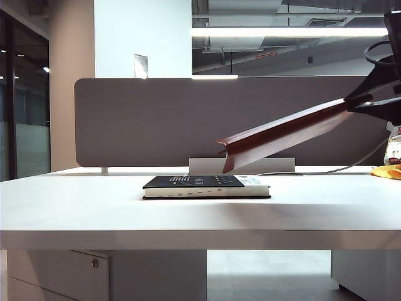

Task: Pick up the red book and place it on top of the black book.

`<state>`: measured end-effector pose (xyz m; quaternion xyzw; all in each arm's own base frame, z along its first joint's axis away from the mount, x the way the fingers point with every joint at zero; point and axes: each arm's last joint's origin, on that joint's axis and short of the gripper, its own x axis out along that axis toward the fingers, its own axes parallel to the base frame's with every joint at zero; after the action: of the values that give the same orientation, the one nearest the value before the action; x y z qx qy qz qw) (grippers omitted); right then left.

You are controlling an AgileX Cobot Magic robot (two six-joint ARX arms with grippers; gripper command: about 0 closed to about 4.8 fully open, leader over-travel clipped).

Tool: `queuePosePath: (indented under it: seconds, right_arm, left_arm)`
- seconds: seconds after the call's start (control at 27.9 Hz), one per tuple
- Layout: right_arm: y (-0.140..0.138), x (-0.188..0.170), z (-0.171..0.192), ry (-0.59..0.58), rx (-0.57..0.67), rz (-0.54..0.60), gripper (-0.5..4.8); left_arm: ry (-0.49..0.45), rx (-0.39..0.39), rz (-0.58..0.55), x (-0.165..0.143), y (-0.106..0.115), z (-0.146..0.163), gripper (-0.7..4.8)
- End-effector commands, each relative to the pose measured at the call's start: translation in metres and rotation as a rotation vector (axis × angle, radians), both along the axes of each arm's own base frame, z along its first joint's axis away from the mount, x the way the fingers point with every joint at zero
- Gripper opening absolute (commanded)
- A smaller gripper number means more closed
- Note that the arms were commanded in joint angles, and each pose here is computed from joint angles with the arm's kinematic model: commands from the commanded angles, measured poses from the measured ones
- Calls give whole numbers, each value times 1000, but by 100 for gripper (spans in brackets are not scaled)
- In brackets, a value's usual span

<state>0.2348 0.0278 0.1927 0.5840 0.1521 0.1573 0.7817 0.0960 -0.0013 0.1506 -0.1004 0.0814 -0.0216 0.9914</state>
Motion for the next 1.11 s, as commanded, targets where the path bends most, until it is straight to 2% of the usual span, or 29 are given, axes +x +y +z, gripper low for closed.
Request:
queuePosePath:
  seconds: [0.04,0.36,0.75,1.11]
  right_arm:
    - [1,6,18,-107,16,8,-1]
    - [23,33,17,-90,18,79,-1]
    - [30,52,21,-91,18,81,-1]
    - [51,77,20,-89,20,117,-1]
  left_arm:
    - [17,-5,-13,0,0,-2,-5]
    - [15,-7,-29,0,-1,-2,-6]
    - [15,-8,-31,0,-1,-2,-5]
    - [14,-8,-35,0,-1,-2,-5]
